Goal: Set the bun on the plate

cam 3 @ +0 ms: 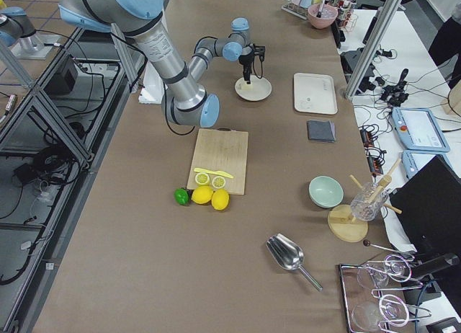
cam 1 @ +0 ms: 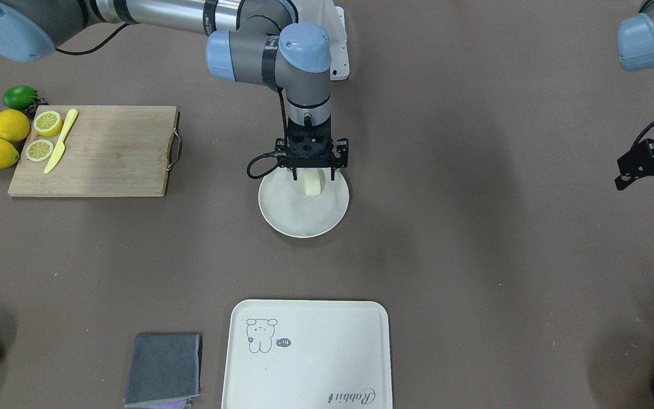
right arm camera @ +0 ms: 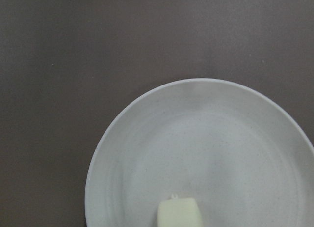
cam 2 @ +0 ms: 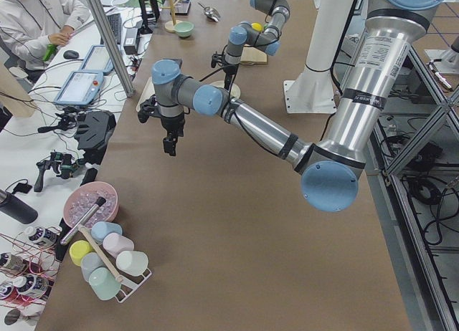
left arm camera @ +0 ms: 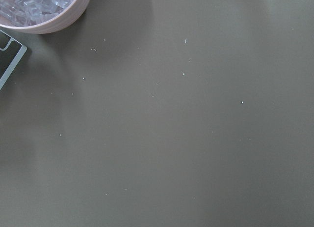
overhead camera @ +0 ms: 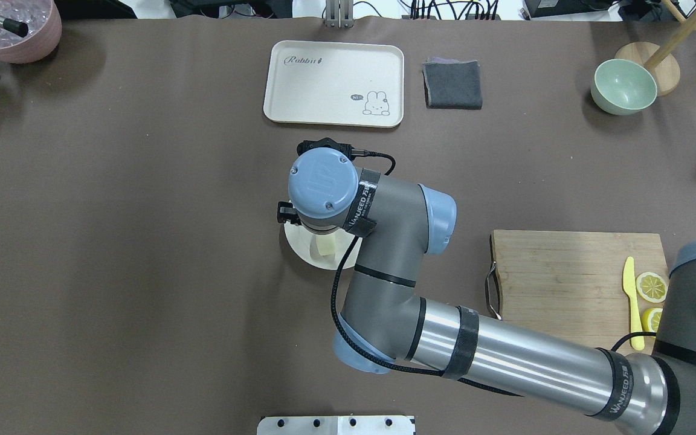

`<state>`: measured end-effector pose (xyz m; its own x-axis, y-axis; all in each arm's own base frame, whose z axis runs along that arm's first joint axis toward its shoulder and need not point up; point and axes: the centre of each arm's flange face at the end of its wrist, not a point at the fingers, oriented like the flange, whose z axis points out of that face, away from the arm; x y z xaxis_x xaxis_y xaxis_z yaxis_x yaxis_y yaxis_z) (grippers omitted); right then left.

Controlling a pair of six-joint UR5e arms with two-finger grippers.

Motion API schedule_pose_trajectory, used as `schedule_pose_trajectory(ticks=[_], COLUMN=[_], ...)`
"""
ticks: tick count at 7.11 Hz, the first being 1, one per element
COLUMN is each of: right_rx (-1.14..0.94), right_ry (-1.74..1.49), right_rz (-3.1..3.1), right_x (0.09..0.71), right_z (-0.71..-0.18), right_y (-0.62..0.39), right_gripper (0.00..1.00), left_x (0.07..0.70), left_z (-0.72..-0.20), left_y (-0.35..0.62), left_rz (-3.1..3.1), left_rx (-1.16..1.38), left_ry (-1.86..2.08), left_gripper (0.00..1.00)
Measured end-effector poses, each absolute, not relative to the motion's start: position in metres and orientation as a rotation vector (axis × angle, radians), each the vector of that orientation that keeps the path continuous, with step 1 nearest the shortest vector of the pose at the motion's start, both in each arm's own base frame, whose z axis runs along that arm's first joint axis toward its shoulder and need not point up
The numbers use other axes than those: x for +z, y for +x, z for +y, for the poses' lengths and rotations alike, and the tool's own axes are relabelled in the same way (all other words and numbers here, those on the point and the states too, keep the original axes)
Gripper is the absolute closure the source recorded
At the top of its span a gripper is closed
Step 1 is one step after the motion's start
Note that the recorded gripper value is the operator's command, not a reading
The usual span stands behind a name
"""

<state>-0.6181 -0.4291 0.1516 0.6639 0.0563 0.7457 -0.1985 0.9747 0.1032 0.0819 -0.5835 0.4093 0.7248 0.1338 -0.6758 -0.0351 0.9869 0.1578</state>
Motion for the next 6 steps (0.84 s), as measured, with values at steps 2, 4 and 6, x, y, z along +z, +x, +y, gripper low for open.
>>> schedule_pose_trajectory(ticks=[2, 4, 6], right_rx=[0.117, 0.07, 0.012], right_ry=[0.214, 0.213, 0.2], right_rz=[-0.81, -0.807, -0.79], right_x=[0.174, 0.212, 0.246], right_z=[-0.469, -0.51, -0.523], right_y=[-0.576, -0.5, -0.394], right_gripper=[0.0, 0.0, 0.0], left_x=[0.458, 0.538, 0.612], left_z=[-0.579, -0.546, -0.489], left_y=[0.001, -0.096, -0.123], left_rz=[0.713, 0.691, 0.702], left_rx=[0.107, 0.091, 0.024], left_ry=[0.161, 0.128, 0.029], left_gripper=[0.02, 0.02, 0.02])
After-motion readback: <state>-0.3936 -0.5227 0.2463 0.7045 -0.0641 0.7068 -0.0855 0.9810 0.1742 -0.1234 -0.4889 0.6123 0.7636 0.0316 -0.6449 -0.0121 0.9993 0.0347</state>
